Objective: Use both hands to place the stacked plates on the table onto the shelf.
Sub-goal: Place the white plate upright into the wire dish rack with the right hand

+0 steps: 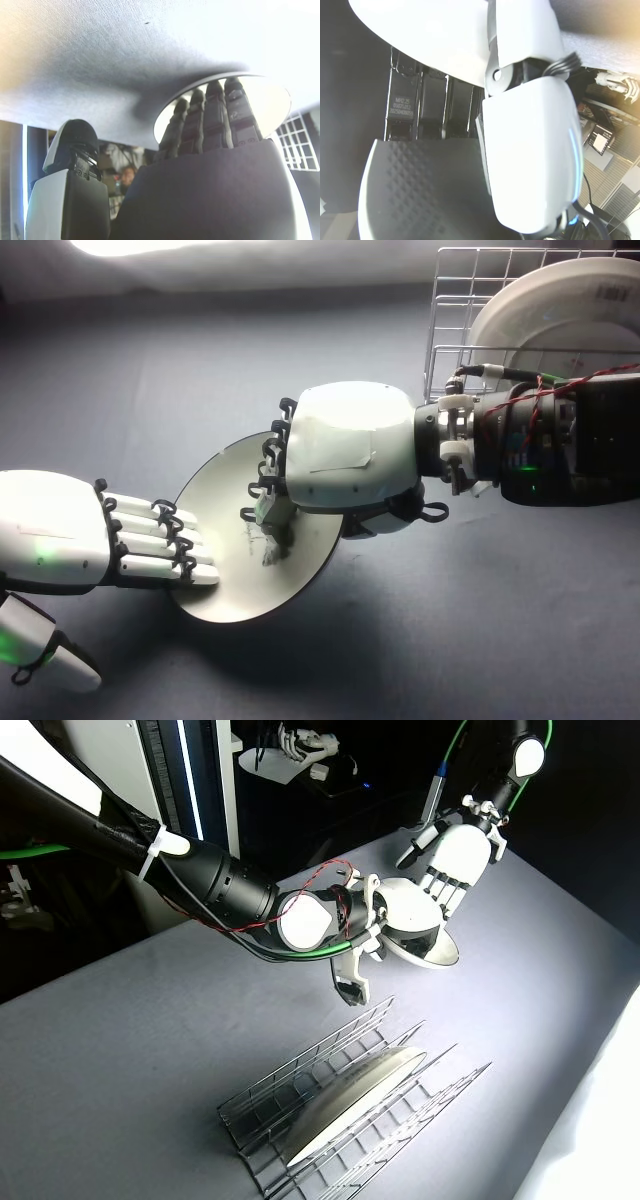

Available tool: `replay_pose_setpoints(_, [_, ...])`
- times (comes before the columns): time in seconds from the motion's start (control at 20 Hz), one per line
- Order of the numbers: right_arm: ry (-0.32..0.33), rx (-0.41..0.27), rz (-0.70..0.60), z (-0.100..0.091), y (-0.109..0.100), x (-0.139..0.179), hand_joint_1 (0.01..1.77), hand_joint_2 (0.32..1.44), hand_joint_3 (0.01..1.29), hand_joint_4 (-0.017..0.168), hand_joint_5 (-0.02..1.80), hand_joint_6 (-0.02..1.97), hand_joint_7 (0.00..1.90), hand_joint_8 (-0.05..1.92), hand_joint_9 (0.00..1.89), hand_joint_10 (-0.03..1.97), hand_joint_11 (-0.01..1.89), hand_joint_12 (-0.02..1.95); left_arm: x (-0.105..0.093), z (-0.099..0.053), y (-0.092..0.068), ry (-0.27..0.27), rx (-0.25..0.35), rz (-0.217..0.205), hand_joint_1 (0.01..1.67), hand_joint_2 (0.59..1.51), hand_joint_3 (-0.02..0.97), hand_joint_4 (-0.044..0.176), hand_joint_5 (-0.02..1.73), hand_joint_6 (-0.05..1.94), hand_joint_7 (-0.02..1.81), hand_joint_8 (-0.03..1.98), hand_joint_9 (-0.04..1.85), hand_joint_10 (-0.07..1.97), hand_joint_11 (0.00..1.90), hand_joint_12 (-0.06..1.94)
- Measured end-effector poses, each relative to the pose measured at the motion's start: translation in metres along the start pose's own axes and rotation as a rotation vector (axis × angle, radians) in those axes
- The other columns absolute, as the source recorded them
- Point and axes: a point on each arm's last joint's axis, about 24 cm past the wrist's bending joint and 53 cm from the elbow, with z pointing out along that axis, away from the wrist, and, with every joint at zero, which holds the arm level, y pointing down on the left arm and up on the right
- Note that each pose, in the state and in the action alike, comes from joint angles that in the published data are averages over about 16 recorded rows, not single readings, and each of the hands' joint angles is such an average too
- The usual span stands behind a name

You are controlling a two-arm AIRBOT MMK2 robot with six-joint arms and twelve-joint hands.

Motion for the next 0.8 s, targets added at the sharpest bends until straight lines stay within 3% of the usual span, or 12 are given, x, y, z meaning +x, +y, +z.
replay_pose_setpoints(0.35, [-0.029,0.004,0.024,-0.012,0.002,-0.014,1.43,0.86,0.01,-0.001,1.05,0.48,1.11,0.48,1.09,0.81,1.02,0.75,-0.015,-0.006,0.002,-0.033,-0.005,0.008,0.20,1.201,0.010,-0.002,0.00,-0.02,0.01,-0.01,0.02,0.01,0.01,-0.01])
replay_pose_setpoints(0.8, [-0.089,0.022,0.080,-0.034,0.007,-0.043,1.41,0.90,0.01,0.002,1.14,0.51,1.19,0.65,1.14,0.80,1.01,0.90,-0.052,-0.029,0.012,-0.122,-0.023,0.000,0.19,1.203,0.011,-0.001,0.02,0.01,0.02,-0.01,0.02,0.01,0.01,0.00])
